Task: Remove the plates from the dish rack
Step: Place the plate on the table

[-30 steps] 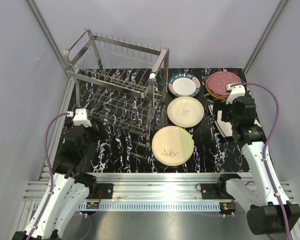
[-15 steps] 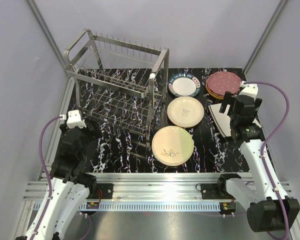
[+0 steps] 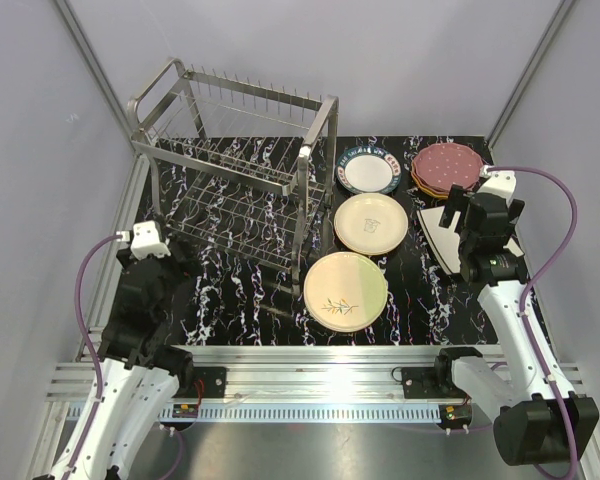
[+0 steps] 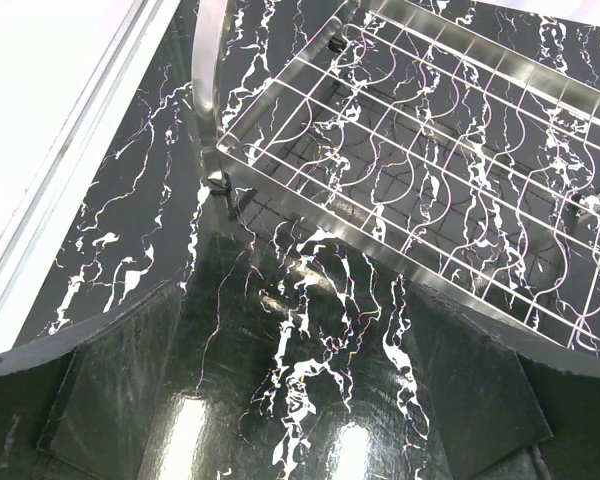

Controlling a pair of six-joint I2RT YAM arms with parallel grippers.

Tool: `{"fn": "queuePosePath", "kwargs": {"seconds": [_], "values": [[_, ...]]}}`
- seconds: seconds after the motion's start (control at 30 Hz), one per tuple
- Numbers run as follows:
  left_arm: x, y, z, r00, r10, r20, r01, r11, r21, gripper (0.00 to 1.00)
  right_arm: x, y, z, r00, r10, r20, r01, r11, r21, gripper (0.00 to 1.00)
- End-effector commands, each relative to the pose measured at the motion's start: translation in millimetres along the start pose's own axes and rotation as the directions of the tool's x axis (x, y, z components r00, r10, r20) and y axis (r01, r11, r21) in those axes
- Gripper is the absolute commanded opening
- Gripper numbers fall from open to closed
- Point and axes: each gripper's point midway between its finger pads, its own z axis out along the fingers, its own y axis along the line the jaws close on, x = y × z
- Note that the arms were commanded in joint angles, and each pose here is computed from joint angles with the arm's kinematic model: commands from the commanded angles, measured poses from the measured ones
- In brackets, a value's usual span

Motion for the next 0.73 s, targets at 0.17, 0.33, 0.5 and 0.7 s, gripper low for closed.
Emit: {"fn": "queuePosePath", "kwargs": {"seconds": [0.17, 0.33, 0.5, 0.7], "values": [[-18.3, 0.4, -1.1, 0.997, -0.025, 0.067, 0.026, 1.000, -0.006, 0.99, -14.4, -5.1, 1.4, 0.998, 0.028, 0.056, -0.030, 0.999, 0.030, 1.00], [-18.0, 0.6, -1.1, 0.998, -0.025, 0.065, 0.026, 1.000, -0.006, 0.99, -15.1, -6.5, 1.4, 0.998, 0.028, 0.058, -0.030, 0.999, 0.036, 1.00], [-18.4, 1.2, -2.1, 0.997, -0.027, 0.070, 0.027, 1.000, -0.007, 0.99, -14.1, -8.7, 1.6, 0.998, 0.033, 0.055, -0.035, 0.998, 0.043, 1.00], [-18.9, 2.7, -2.3, 0.997, -0.025, 0.074, 0.026, 1.000, -0.014, 0.99, -12.2, -1.2, -2.9, 0.999, 0.001, 0.043, 0.000, 1.000, -0.022, 1.00]]}}
